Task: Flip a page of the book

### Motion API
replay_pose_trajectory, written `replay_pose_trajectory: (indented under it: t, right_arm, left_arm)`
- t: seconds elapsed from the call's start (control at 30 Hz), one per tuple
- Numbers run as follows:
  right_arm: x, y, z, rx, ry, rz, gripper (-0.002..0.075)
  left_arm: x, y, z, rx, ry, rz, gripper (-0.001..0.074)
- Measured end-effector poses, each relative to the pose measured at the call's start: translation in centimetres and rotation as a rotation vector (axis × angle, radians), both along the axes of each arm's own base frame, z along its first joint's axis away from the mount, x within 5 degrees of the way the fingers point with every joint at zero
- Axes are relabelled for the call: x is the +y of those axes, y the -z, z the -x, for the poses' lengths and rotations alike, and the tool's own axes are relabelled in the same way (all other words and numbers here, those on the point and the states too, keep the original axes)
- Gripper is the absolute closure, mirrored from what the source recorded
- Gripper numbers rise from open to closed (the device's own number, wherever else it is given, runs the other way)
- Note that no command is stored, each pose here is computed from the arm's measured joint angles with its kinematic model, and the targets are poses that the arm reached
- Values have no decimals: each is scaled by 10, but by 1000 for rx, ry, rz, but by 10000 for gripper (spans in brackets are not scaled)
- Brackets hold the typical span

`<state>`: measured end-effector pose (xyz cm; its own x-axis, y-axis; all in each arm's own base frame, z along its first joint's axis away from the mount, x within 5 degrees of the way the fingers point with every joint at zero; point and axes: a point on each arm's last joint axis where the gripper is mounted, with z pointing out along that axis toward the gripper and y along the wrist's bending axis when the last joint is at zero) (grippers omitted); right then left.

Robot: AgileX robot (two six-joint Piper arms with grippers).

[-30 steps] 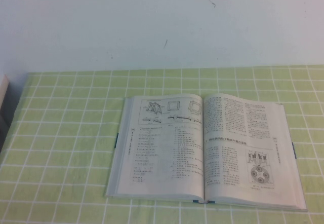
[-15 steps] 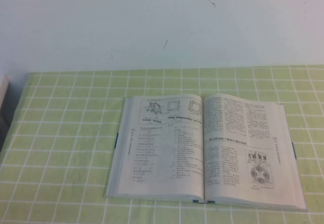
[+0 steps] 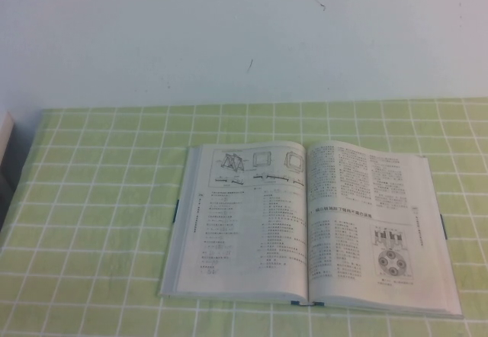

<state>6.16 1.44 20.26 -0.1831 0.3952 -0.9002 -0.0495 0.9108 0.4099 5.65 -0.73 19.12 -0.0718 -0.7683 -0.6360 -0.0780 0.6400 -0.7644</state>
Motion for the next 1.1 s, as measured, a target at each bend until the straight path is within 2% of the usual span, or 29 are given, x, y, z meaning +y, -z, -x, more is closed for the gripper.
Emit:
replay_pose_trajectory:
  t: [0.13,0.2,0.43,0.6,0.7,0.8,0.9,1.1]
  right_arm:
    - [-1,-44,-10,-33,-48,269,729]
    - [0,-54,-20,9,-89,339,729]
    - [-2,-60,-49,114,-173,482,729]
    - [-4,-63,-55,101,-146,463,729]
    - [-2,-67,-60,104,-204,554,729]
    - [0,-70,-72,159,-258,529,729]
    - [3,-70,-89,260,-345,488,729]
    - [15,-65,-126,503,-649,380,729]
  left_arm:
    - [-2,-36,4,-84,21,-197,738]
    - [-3,-59,4,-72,52,-298,738]
    - [-1,-124,-23,203,231,-666,738]
    - [-5,-141,-53,275,379,-685,738]
    - [-12,-135,-71,287,504,-644,738]
    - [-19,-124,-92,296,657,-630,738]
    - [-23,-112,-113,316,727,-631,738]
    - [-45,-96,-148,326,792,-656,738]
